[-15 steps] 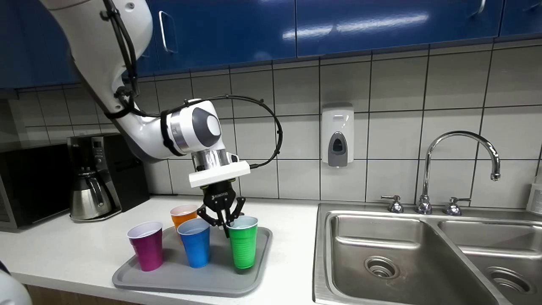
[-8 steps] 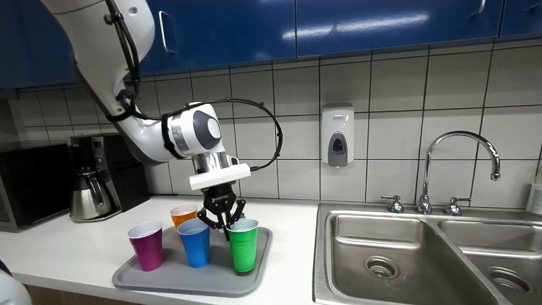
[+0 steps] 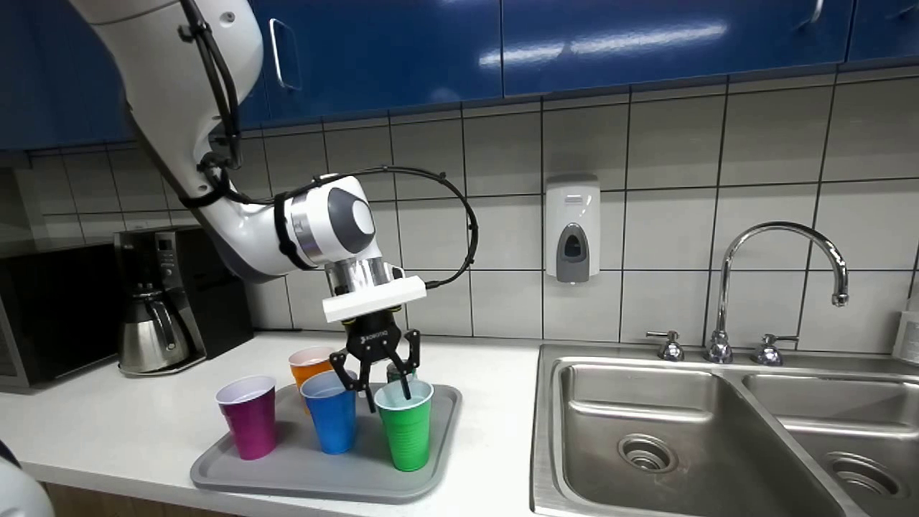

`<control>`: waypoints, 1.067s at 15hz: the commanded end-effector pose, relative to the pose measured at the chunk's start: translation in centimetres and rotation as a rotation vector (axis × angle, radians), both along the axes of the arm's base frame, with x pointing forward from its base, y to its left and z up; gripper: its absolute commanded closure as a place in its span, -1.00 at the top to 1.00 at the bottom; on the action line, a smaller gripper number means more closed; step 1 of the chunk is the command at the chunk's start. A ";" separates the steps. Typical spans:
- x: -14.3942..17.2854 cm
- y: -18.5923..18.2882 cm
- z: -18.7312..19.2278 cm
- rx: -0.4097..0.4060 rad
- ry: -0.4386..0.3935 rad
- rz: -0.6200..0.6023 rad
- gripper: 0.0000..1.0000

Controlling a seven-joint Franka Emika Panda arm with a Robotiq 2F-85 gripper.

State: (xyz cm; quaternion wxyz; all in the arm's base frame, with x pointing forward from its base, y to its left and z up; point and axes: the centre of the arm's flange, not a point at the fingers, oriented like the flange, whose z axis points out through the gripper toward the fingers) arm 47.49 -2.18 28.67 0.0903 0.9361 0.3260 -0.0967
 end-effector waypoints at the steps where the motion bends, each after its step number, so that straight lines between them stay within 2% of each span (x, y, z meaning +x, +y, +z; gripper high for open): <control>1: 0.1 -0.5 0.6 -0.021 0.014 0.021 0.78; 3: 0.1 -0.5 0.6 -0.020 0.013 0.020 0.99; 9: 0.0 -0.7 1.7 -0.014 -0.004 0.018 1.00; 16: -0.8 -0.7 5.0 -0.012 -0.074 -0.013 1.00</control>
